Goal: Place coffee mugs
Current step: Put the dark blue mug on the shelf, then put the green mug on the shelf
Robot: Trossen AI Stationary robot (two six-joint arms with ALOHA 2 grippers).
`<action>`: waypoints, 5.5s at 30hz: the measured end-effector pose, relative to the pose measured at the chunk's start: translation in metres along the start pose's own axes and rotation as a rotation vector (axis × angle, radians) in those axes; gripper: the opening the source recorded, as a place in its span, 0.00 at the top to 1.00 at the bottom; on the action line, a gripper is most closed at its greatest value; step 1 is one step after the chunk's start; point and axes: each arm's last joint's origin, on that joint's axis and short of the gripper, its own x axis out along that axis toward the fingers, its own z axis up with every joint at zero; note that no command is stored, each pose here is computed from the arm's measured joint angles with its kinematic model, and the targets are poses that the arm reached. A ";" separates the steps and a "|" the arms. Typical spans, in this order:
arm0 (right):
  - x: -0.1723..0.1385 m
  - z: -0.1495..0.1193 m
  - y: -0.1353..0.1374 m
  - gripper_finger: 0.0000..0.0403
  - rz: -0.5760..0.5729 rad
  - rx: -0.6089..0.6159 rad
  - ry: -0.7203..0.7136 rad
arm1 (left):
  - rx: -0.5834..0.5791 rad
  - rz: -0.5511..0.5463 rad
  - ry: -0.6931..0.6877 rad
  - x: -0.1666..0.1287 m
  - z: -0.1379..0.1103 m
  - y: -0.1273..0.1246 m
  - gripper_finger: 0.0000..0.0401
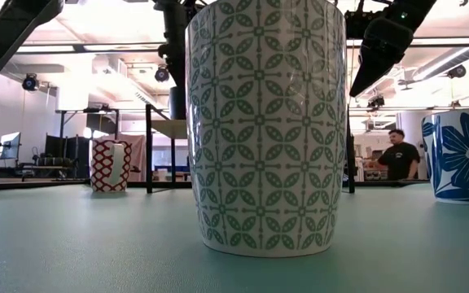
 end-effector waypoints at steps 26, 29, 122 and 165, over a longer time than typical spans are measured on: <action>0.000 0.000 0.000 0.84 0.000 0.000 0.000 | -0.027 0.052 0.008 -0.001 -0.003 0.007 0.82; 0.000 0.000 0.000 0.84 0.000 0.000 0.000 | -0.020 0.066 0.001 -0.001 -0.003 0.009 0.82; 0.000 0.000 0.000 0.84 0.000 0.000 0.000 | -0.303 -0.222 -0.018 -0.025 -0.035 -0.404 0.66; 0.000 0.000 0.000 0.84 0.000 0.000 0.000 | -0.045 -0.149 -0.201 0.018 0.108 -0.412 0.66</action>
